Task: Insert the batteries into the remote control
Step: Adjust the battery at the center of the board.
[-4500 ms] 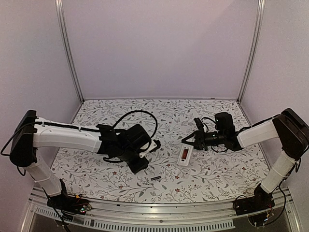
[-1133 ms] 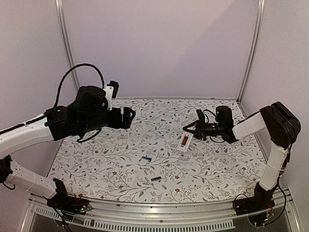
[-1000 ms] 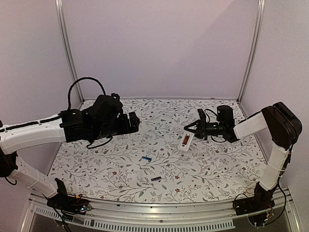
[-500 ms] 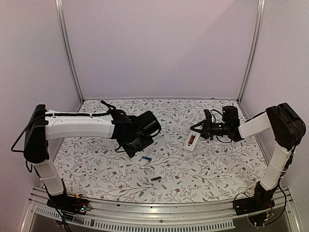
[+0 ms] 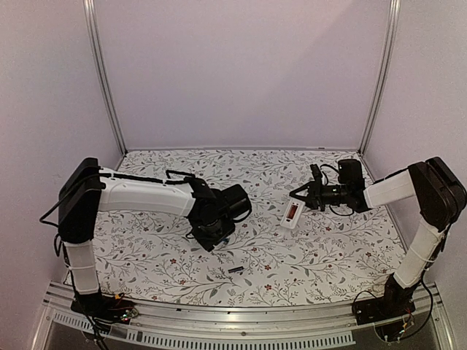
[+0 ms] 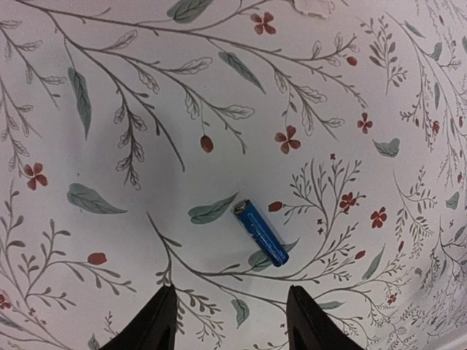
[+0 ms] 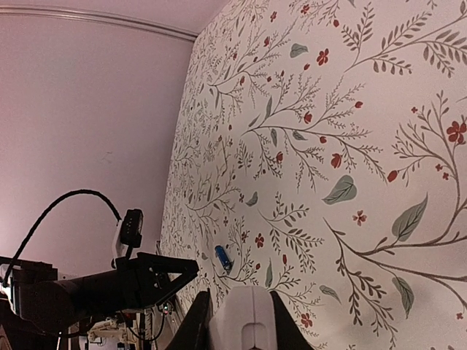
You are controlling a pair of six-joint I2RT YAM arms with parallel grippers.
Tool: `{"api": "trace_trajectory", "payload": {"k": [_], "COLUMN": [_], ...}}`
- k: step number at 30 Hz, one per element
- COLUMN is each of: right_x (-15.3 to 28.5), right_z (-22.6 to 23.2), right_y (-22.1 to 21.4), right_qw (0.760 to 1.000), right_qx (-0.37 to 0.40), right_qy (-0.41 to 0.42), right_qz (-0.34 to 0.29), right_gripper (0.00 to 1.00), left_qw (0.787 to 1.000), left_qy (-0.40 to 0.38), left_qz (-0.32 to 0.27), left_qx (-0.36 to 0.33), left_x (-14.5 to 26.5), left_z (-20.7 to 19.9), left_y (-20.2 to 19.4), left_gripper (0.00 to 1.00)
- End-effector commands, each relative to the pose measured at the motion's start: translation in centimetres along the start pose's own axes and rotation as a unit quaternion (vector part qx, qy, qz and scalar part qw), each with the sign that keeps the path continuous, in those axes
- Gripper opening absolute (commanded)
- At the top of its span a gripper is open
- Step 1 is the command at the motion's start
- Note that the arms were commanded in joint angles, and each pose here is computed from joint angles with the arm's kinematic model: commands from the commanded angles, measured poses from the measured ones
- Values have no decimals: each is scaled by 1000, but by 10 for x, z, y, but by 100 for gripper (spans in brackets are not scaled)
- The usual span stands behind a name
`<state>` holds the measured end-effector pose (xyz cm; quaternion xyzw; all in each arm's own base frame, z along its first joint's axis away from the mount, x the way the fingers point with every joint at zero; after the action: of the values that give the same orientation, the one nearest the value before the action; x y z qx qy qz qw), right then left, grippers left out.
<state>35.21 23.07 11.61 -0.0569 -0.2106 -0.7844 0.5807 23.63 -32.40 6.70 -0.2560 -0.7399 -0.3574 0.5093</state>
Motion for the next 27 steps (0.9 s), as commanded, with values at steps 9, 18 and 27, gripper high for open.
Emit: {"api": "trace_trajectory", "payload": {"k": [9,18,27], "right_x": [4,4,4], "right_z": [0,-1,-1], "right_y": [-2,-3,-2], "right_qw": [1000,1000,1000], "right_qx": [10,10,10], "right_qy": [-4,-5,-4], "right_qz": [-1,0,0], "right_gripper": [0,0,0], "left_qw": [1000,999,997], "left_qy": [7,28,72], "left_qz": [14,16,23], "left_qx": [18,26,5], "left_x": [-23,-40,-60], "left_z": [-11,-10,-6], "left_y": [-2,6,7], "left_gripper": [46,40,23]}}
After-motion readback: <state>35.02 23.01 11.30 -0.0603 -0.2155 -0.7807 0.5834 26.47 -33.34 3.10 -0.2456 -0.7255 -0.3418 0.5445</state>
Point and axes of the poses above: each gripper's point midway between its finger pads, its own x axis back along the fingers, its own z axis along the line the jaws close on, y = z × x, the point moved 2 cm from there along x, back along the fingers, and after that the axes turned 5 degrees about -x, right-handed, at the moved point
